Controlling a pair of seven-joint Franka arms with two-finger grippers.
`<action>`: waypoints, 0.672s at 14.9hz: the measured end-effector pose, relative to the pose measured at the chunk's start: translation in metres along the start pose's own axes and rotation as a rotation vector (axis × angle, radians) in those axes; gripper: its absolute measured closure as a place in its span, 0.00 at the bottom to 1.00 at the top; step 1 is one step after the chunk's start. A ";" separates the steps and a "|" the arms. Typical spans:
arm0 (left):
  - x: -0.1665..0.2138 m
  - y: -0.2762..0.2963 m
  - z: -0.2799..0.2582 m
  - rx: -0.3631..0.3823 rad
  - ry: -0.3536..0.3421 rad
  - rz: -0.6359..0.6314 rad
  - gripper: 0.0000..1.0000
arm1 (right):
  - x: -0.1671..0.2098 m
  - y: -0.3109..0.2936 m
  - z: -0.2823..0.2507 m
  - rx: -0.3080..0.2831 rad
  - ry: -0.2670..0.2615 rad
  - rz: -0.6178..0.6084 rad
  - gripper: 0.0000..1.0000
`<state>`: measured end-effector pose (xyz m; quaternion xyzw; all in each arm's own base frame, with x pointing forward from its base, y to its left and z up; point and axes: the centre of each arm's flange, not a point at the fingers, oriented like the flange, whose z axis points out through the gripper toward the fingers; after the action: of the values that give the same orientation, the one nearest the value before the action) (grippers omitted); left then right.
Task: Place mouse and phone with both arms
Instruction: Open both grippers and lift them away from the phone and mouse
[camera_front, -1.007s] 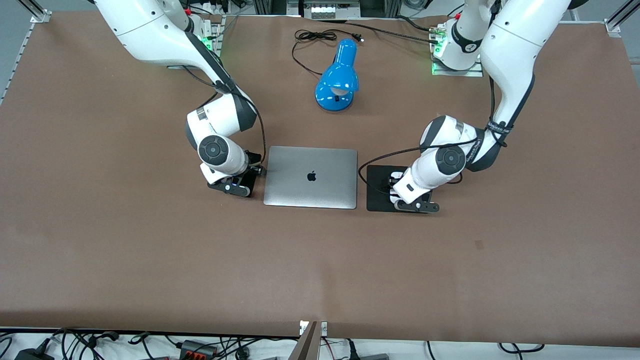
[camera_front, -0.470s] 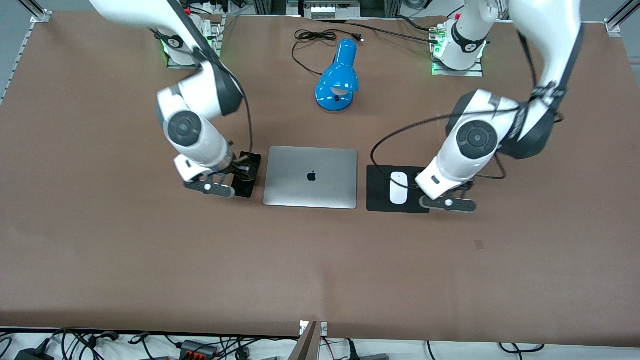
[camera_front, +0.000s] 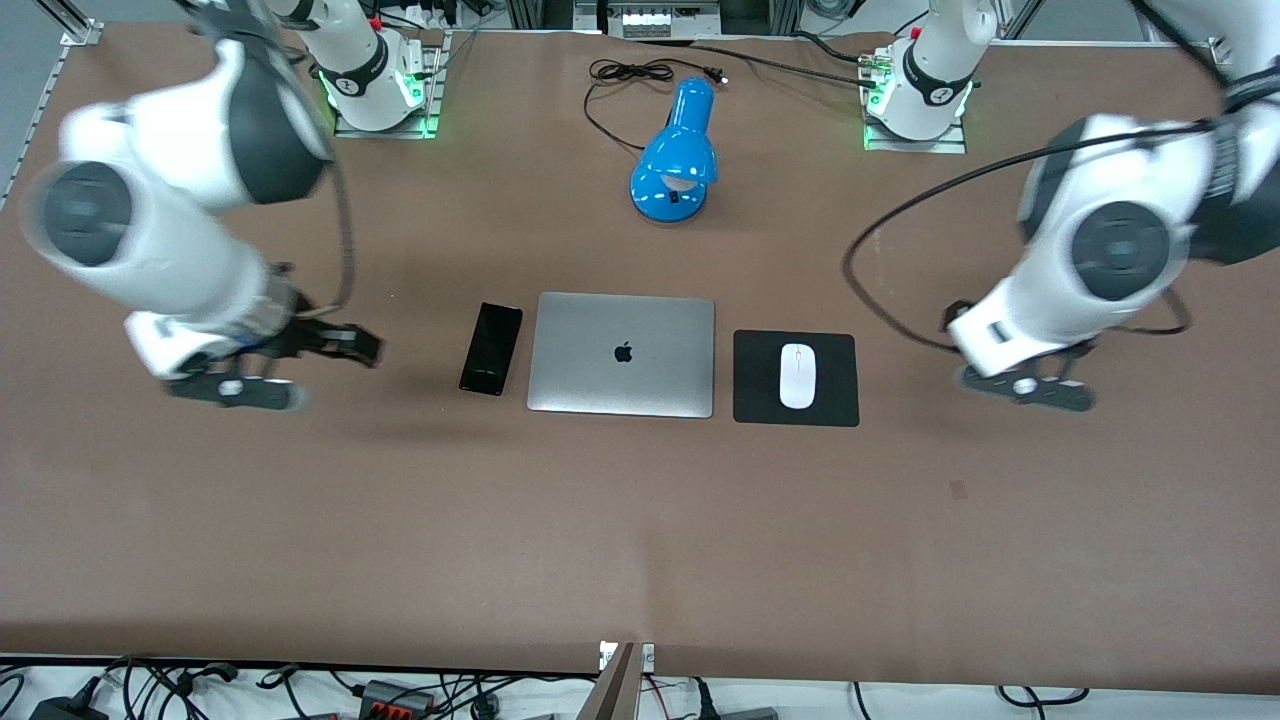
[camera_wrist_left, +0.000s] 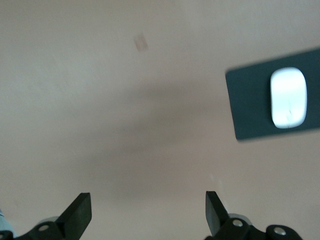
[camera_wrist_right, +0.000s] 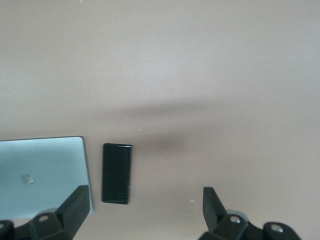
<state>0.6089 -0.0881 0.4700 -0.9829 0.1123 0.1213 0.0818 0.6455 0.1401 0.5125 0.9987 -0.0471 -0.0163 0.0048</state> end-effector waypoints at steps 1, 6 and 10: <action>-0.008 -0.014 -0.003 -0.072 -0.013 -0.026 0.00 | 0.004 0.018 -0.016 -0.001 0.001 -0.010 0.00; -0.030 -0.069 -0.028 -0.265 0.044 -0.114 0.00 | 0.019 0.129 -0.060 -0.028 0.039 -0.038 0.00; -0.068 -0.062 -0.086 -0.205 0.136 -0.135 0.00 | 0.014 0.169 -0.080 -0.028 0.069 -0.044 0.00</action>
<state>0.5782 -0.0309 0.5777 -0.9973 0.0384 0.0593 -0.0189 0.6465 -0.0292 0.5943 0.9993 -0.0246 0.0174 0.0199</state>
